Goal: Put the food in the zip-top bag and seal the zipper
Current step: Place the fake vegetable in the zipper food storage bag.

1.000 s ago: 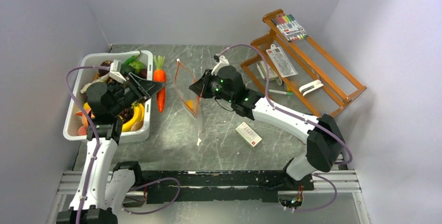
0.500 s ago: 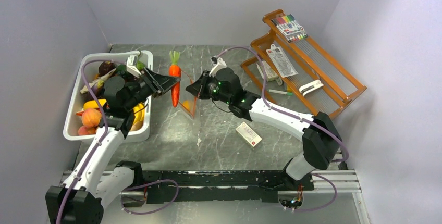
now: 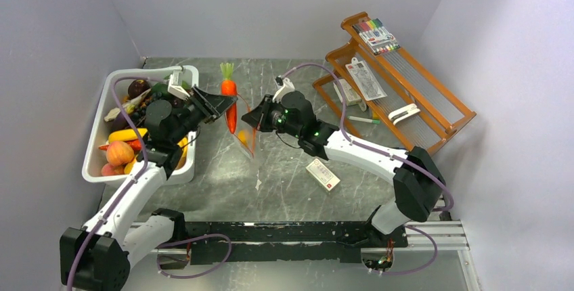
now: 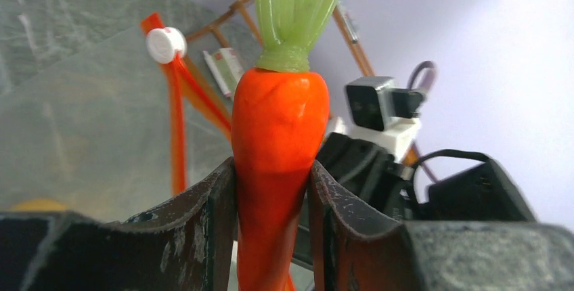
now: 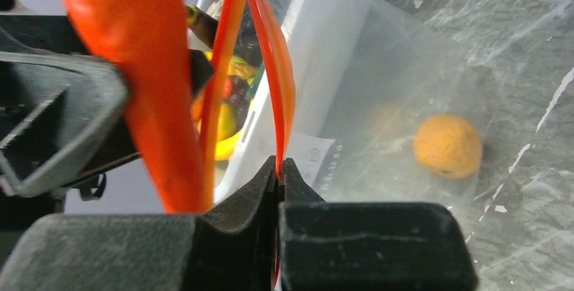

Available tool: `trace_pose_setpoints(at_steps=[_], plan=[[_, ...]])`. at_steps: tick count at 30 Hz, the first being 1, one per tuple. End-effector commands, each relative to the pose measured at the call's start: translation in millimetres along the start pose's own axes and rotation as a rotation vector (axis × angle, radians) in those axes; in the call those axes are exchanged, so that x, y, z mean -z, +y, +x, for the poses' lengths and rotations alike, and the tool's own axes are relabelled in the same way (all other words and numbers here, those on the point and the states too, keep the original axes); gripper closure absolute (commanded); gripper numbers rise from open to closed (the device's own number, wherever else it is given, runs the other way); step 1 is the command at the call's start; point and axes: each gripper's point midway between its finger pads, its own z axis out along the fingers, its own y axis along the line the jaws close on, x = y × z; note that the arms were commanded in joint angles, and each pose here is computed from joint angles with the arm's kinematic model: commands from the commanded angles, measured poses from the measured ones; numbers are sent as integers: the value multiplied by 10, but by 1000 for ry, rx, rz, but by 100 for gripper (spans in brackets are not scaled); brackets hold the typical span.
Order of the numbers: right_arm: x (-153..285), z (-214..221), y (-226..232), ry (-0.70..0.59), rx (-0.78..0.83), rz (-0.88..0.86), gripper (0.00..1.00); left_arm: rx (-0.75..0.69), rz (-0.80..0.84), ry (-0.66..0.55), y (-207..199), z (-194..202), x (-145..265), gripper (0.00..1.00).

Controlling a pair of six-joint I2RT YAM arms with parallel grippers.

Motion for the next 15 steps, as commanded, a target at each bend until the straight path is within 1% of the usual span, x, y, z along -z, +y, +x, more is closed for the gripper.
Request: trace_pose_setpoints(at_steps=[1,5,8,10,13,15], plan=[[65,-115,208,-37,-26,-70,100,-140,-94,-58,185,-42,-49,69],[83,-116,268,-33,-44,-94,100,-200,-100,-86,227,-7,-58,68],[74,-95,270,-24,-51,-98,100,-225,-91,-73,227,29,-53,67],[78,-81,290,-21,-57,-117,100,-242,-66,-80,170,33,-23,66],[80,-65,307,-22,-68,-136,100,-255,-13,-127,111,37,53,67],[71,-56,297,-20,-67,-133,100,-272,14,-138,55,35,90,65]])
